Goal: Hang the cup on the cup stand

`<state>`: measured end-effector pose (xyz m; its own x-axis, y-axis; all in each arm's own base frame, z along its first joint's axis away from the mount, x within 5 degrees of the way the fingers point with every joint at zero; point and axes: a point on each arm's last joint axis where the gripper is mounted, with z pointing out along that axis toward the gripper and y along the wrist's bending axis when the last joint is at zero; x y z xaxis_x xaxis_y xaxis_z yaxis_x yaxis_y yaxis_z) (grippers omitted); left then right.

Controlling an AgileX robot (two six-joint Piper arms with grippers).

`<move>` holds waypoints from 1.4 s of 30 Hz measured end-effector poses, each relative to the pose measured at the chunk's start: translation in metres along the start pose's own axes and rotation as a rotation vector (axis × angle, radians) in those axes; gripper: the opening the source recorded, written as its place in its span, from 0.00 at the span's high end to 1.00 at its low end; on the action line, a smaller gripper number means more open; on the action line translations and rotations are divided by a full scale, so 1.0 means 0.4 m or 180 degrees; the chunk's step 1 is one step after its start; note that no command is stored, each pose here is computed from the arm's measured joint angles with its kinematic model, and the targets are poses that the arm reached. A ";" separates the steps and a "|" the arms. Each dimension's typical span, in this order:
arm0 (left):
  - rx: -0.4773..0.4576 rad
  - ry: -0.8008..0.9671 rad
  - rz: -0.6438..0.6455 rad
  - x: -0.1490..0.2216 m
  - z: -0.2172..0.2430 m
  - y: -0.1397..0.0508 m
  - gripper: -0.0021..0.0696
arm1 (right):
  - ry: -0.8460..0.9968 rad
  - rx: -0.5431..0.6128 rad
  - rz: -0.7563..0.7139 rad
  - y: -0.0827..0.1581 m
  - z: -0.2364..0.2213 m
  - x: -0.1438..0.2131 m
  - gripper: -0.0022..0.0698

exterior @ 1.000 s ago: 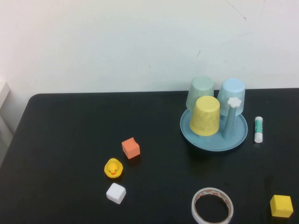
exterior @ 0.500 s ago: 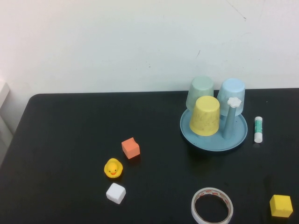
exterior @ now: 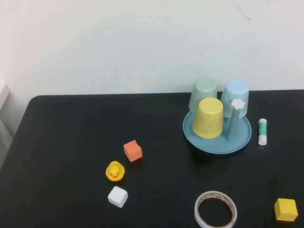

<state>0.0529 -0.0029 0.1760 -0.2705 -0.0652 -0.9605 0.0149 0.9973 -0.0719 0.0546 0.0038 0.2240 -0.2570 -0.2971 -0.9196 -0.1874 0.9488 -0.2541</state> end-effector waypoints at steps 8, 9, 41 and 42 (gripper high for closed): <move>0.0000 0.0000 0.0000 0.000 0.000 0.000 0.97 | 0.0162 0.0744 0.0405 0.001 0.020 0.114 0.97; 0.0000 0.0000 0.0000 0.000 0.000 0.000 0.97 | 0.0225 0.0742 0.0423 0.004 0.025 0.127 0.97; 0.0000 -0.0007 0.0029 0.000 0.000 0.000 0.97 | 0.0110 0.0405 0.1062 0.021 0.030 0.126 0.97; 0.0000 -0.0007 0.0034 0.000 0.000 0.000 0.97 | 0.0109 0.0405 0.1069 0.021 0.030 0.126 0.97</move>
<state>0.0528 -0.0029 0.1761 -0.2681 -0.0545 -0.9619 0.0180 0.9979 -0.0615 0.0515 -0.0017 0.1720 -0.3164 0.0321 -0.9481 0.0318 0.9992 0.0232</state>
